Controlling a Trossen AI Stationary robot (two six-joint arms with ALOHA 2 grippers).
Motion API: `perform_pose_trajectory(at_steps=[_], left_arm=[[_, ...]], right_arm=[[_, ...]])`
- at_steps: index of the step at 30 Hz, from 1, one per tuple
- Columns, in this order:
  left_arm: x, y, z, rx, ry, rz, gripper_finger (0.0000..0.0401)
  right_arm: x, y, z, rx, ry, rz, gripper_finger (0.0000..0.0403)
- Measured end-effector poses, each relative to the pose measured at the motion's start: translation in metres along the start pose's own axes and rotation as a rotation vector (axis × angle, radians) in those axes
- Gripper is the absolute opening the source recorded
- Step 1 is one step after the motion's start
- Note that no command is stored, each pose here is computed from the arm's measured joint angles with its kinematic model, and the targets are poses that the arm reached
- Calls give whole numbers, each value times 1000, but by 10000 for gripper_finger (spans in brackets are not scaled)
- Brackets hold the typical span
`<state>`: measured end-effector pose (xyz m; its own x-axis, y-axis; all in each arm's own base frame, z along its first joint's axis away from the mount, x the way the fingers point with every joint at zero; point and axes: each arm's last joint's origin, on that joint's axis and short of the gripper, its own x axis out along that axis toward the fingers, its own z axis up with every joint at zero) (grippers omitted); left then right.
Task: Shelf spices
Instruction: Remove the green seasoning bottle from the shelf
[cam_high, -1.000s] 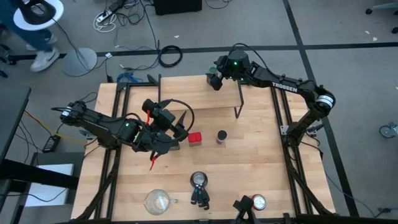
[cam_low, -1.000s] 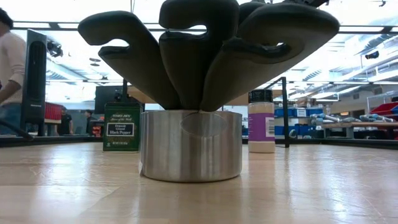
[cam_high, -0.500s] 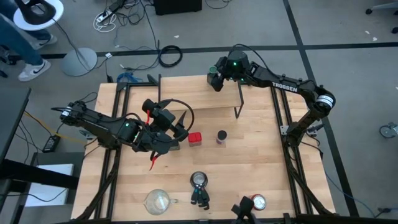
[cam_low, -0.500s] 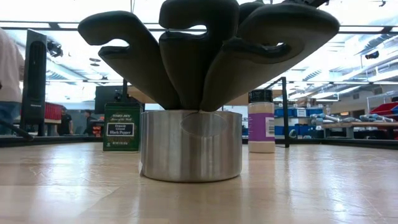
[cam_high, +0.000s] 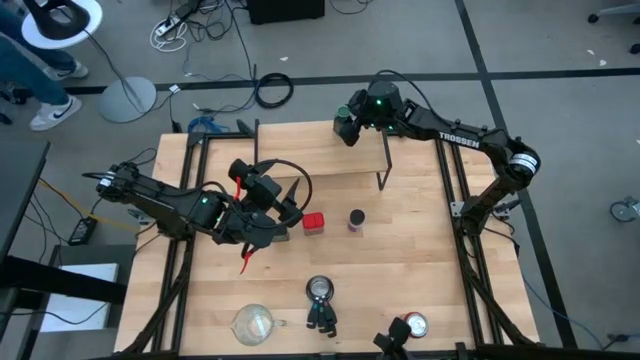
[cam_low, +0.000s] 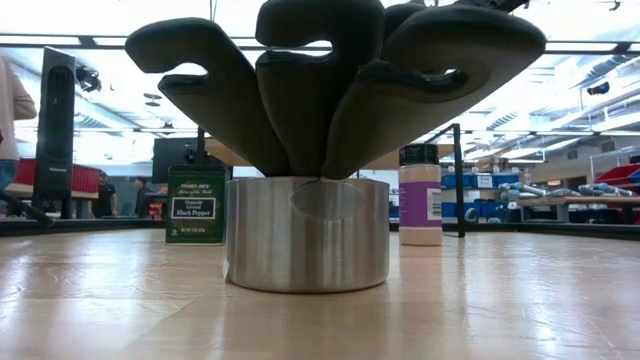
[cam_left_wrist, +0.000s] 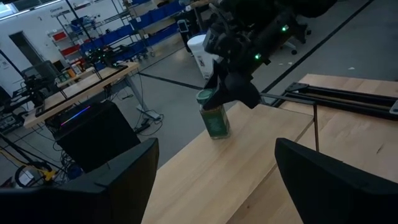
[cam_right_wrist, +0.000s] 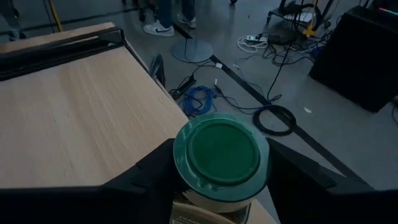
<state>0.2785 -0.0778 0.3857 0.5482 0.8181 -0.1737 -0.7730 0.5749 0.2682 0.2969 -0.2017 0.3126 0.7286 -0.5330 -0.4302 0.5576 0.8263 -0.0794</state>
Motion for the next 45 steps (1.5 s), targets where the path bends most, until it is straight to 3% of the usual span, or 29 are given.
perform_pose_trajectory(at_steps=[12,20,25,31,35,40,45], left_arm=[[0,-1,-1,1,0,0,325],[4,-7,-21,-7,20,2,325],[6,-10,-31,-23,38,-12,325],[8,-15,-44,-38,60,-38,325],[9,-18,-49,-43,61,-42,325],[10,-18,-50,-44,61,-43,325],[9,-18,-50,-66,72,-60,325]], right_arm=[[-75,23,34,-1,-160,-15,204],[-126,61,28,-10,-119,-35,204],[-144,90,2,30,-87,-71,204],[-155,128,-68,146,16,-104,204],[-167,142,-104,240,6,-162,204],[-175,149,-118,348,19,-151,204],[-176,157,-129,362,75,-145,204]])
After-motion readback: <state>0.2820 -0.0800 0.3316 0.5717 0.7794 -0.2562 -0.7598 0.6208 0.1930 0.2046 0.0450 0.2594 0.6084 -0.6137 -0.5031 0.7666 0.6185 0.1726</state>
